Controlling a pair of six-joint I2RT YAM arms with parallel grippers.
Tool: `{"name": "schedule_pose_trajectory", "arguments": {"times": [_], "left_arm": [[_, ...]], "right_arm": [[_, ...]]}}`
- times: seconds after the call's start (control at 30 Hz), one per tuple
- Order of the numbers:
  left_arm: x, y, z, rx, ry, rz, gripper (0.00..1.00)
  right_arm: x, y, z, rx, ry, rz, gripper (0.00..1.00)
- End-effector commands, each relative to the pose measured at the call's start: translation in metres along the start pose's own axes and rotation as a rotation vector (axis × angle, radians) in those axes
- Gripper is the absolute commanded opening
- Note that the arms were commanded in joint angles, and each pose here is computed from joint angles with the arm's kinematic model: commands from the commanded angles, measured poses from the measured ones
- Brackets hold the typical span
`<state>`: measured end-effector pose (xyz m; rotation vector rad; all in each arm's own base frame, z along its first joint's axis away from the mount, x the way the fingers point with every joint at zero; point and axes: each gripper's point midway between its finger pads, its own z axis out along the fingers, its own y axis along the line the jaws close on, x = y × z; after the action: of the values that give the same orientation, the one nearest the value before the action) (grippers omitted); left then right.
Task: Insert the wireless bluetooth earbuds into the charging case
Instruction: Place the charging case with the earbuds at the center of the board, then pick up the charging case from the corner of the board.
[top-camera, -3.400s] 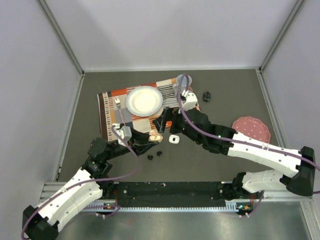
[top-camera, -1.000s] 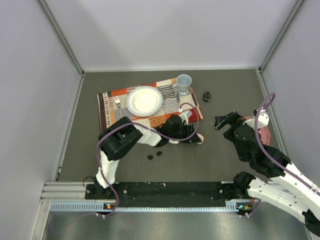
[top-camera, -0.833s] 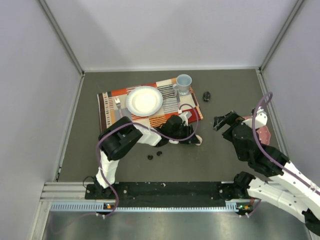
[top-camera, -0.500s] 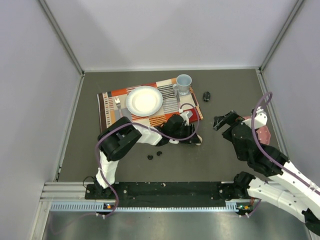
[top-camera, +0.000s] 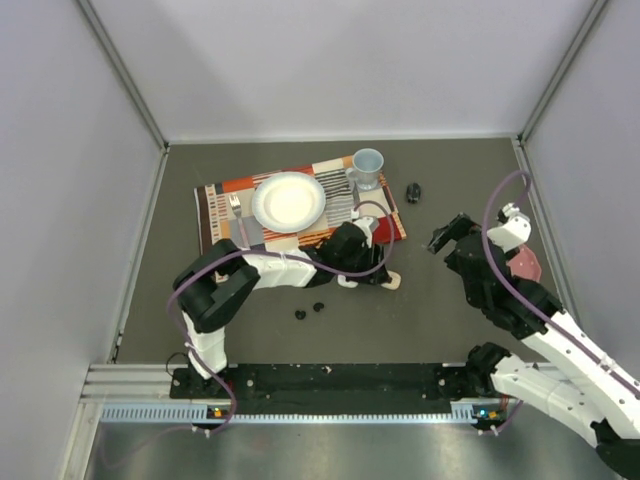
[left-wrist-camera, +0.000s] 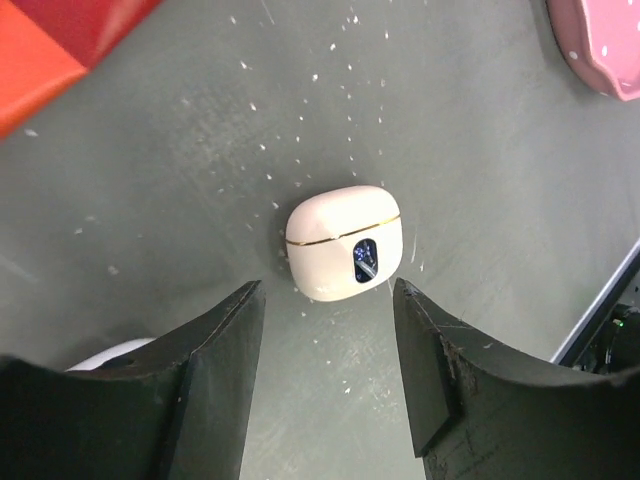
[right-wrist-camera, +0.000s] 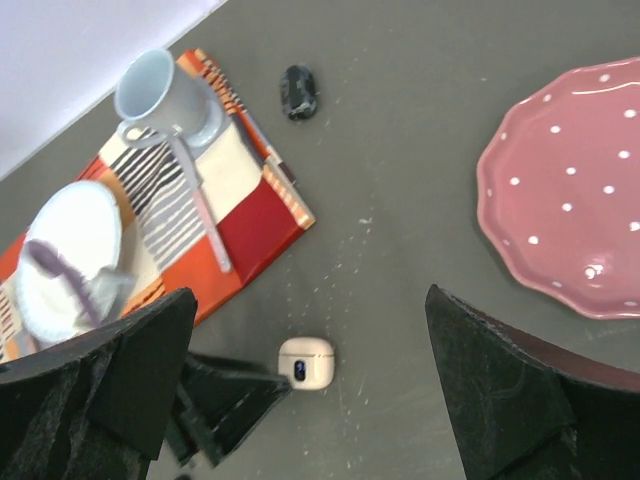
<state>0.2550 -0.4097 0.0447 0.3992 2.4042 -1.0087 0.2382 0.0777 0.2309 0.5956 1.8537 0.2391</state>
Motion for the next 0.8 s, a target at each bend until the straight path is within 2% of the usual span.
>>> {"name": "schedule_pose_trajectory", "arguments": {"times": [0.0,0.27,0.47,0.6,0.77], "left_arm": [[-0.041,-0.012,-0.035,-0.057,-0.119,0.091,0.59],[-0.086,-0.045,-0.112,-0.029,-0.313,0.215,0.61],[-0.106,-0.058,-0.188,-0.021,-0.491,0.276,0.66],[-0.107,-0.055,-0.241,-0.025,-0.632,0.303,0.75],[-0.092,-0.042,-0.285,-0.051,-0.706,0.354,0.83]], "right_arm": [[-0.004,-0.001,0.012,0.022,0.051,-0.021,0.98],[0.022,-0.008,0.074,0.123,0.231,-0.116,0.97],[-0.001,0.024,0.111,0.062,0.149,-0.15,0.87],[0.01,0.03,0.152,0.111,0.203,-0.213,0.79],[0.019,0.042,0.188,0.087,0.225,-0.193,0.75]]}}
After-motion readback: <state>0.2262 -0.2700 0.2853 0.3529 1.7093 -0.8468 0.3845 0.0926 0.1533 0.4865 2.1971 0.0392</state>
